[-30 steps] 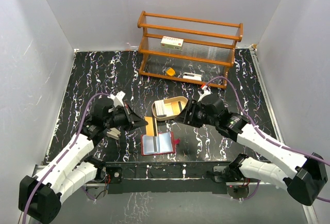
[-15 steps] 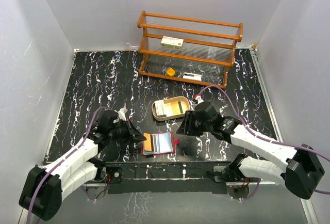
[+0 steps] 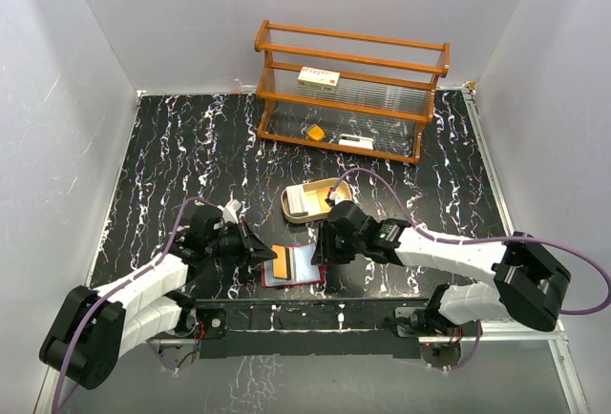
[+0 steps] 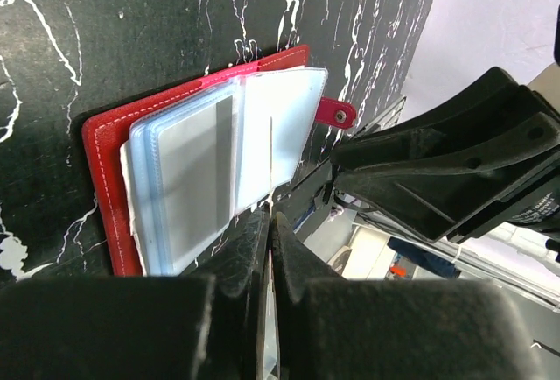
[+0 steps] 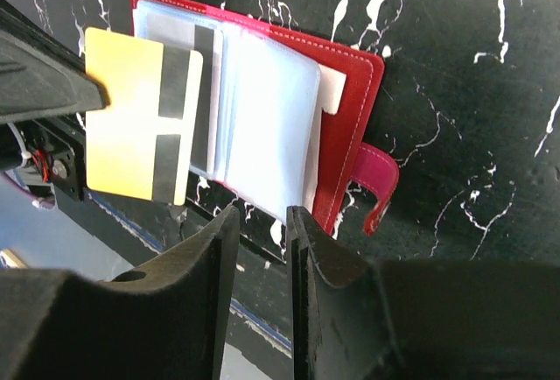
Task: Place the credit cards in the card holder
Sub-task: Insert the credit card into the card holder.
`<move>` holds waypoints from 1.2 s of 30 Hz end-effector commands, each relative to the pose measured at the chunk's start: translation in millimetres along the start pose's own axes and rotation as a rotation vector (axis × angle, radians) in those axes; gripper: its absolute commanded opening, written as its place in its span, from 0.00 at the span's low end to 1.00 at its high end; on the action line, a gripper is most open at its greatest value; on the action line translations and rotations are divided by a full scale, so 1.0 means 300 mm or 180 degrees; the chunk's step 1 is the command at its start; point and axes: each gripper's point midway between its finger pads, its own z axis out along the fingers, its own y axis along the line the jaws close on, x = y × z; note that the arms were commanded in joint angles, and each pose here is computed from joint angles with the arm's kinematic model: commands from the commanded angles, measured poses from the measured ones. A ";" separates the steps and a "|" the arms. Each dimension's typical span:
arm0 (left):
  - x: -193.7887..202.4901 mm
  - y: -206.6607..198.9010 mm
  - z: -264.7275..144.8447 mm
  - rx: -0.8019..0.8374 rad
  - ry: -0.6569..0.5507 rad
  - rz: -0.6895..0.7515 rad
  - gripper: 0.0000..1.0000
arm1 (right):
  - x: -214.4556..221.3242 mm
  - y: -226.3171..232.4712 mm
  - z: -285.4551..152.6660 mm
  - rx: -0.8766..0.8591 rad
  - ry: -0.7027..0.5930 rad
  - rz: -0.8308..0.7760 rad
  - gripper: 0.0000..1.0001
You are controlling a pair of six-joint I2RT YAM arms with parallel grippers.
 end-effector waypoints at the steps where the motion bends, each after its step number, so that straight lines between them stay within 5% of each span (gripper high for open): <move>1: 0.012 -0.031 0.008 0.0165 0.0084 0.0093 0.00 | -0.124 0.090 0.007 -0.0128 -0.0385 -0.0083 0.26; 15: 0.042 0.025 0.048 0.0081 0.0169 0.0072 0.00 | -0.037 -0.100 0.108 0.0603 -0.0127 -0.0157 0.19; 36: 0.017 0.116 0.090 -0.0585 0.0169 0.0488 0.00 | 0.049 -0.210 0.124 0.0949 0.0043 -0.0270 0.14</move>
